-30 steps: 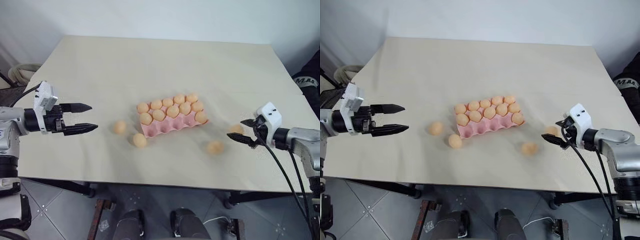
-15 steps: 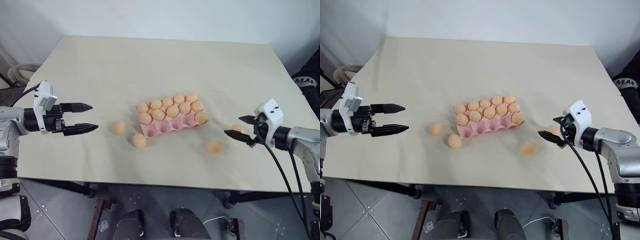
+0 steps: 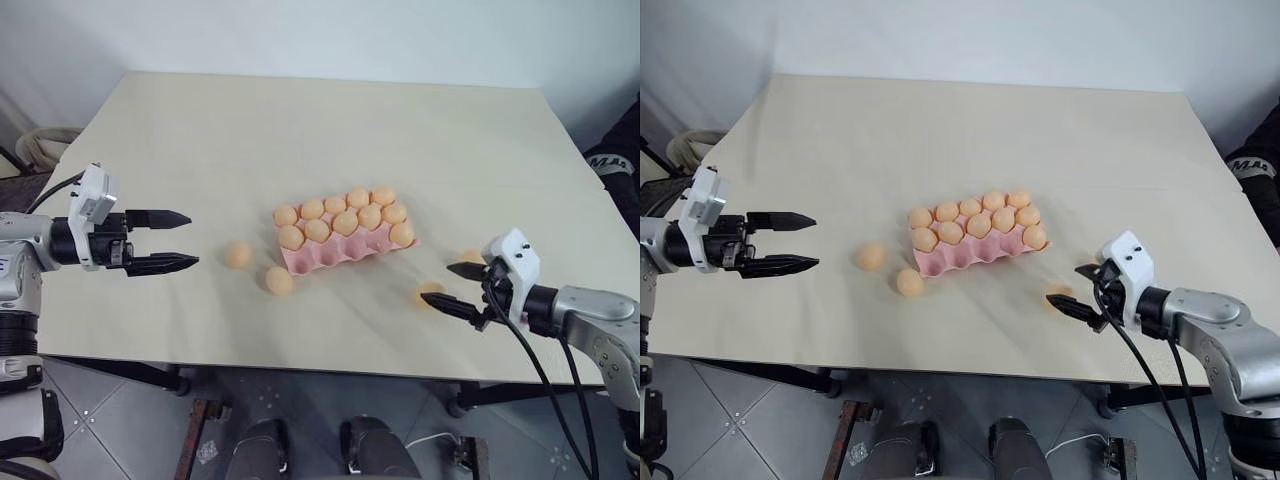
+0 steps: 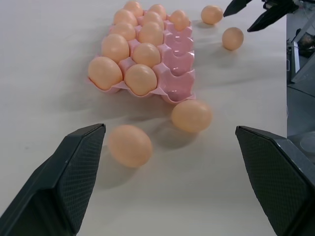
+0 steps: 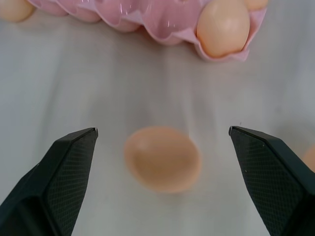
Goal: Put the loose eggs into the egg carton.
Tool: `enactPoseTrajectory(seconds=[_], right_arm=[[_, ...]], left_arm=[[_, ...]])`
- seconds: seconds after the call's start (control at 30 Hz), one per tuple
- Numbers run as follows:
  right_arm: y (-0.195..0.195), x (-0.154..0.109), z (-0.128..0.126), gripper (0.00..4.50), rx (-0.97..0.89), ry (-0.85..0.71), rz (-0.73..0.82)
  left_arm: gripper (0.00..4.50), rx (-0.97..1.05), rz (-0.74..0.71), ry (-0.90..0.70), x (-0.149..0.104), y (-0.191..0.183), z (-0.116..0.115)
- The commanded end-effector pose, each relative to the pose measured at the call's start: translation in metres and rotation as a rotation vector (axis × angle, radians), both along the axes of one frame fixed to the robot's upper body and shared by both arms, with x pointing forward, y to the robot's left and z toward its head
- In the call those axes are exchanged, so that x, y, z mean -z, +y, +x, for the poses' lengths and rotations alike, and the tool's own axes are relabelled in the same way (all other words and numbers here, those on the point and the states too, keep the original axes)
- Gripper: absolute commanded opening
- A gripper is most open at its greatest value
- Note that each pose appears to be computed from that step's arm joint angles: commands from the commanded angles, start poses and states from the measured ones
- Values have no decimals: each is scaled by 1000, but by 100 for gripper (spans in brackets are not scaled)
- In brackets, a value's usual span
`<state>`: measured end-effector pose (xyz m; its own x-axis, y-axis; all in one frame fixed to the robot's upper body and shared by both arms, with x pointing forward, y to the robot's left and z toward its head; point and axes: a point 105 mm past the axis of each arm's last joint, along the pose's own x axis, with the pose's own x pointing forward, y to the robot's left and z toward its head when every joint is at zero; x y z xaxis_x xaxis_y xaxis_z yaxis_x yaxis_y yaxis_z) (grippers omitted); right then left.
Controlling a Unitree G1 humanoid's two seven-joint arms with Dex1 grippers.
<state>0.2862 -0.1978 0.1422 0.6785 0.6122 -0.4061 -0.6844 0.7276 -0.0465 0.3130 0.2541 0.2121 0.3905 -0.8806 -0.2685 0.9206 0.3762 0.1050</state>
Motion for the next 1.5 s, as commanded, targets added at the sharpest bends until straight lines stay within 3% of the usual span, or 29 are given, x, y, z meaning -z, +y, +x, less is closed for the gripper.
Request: enactPoseTrajectory(seconds=[0.03, 0.93, 1.5], right_arm=[[4, 0, -1, 446, -12, -29, -5], [2, 33, -7, 446, -2, 27, -22], [5, 39, 27, 446, 44, -47, 2]], left_arm=[[450, 23, 0, -43, -11, -4, -1], [450, 3, 4, -35, -8, -2, -6], [450, -15, 6, -51, -10, 1, -9]])
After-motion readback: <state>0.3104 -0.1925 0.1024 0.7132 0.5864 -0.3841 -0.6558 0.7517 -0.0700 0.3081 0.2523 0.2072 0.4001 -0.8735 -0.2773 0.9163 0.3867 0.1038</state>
